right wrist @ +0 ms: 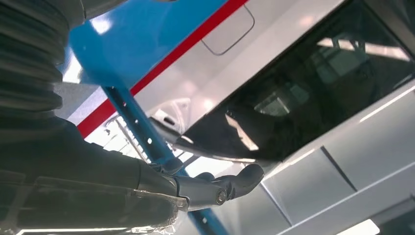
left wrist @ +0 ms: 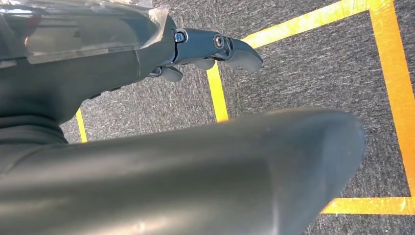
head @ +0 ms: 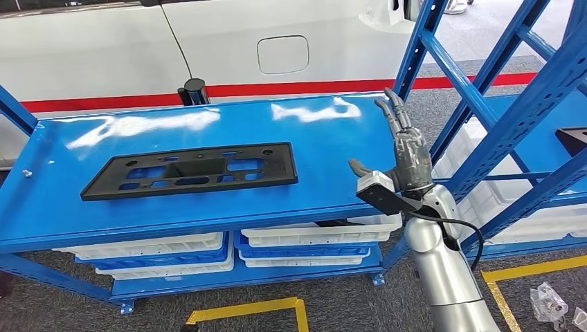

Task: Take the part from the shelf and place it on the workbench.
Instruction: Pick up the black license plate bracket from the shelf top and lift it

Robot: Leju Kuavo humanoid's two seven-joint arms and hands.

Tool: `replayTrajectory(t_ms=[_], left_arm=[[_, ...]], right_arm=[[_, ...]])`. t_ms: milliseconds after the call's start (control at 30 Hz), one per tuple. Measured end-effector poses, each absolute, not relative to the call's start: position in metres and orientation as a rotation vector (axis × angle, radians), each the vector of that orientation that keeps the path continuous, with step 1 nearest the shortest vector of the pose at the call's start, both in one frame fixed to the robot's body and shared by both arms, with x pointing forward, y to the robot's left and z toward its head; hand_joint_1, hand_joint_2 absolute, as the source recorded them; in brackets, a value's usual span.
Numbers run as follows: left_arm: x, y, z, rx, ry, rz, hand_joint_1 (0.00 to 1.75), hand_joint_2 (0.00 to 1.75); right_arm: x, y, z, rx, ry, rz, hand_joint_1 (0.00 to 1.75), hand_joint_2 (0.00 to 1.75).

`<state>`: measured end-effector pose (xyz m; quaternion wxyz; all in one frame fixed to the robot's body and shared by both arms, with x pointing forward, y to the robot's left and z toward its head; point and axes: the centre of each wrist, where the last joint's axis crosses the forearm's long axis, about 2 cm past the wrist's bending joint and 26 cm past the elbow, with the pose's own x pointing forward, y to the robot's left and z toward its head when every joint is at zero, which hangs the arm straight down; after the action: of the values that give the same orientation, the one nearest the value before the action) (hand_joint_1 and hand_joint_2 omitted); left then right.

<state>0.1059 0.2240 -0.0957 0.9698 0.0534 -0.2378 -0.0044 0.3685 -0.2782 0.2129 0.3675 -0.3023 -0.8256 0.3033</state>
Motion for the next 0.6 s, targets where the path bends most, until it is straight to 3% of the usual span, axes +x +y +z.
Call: replayTrajectory(t_ms=[367,600], left_arm=[[0.100,0.225,-0.097,0.114,-0.488,0.009,0.00,0.00],[0.097,0.225,-0.098,0.115,-0.485,0.010,0.00,0.00]], right_arm=[[0.407,-0.234,0.206,-0.662,-1.947,1.107,0.00,1.75],[0.419,-0.228,0.200,-0.640,-1.880,1.192,0.00,1.75]])
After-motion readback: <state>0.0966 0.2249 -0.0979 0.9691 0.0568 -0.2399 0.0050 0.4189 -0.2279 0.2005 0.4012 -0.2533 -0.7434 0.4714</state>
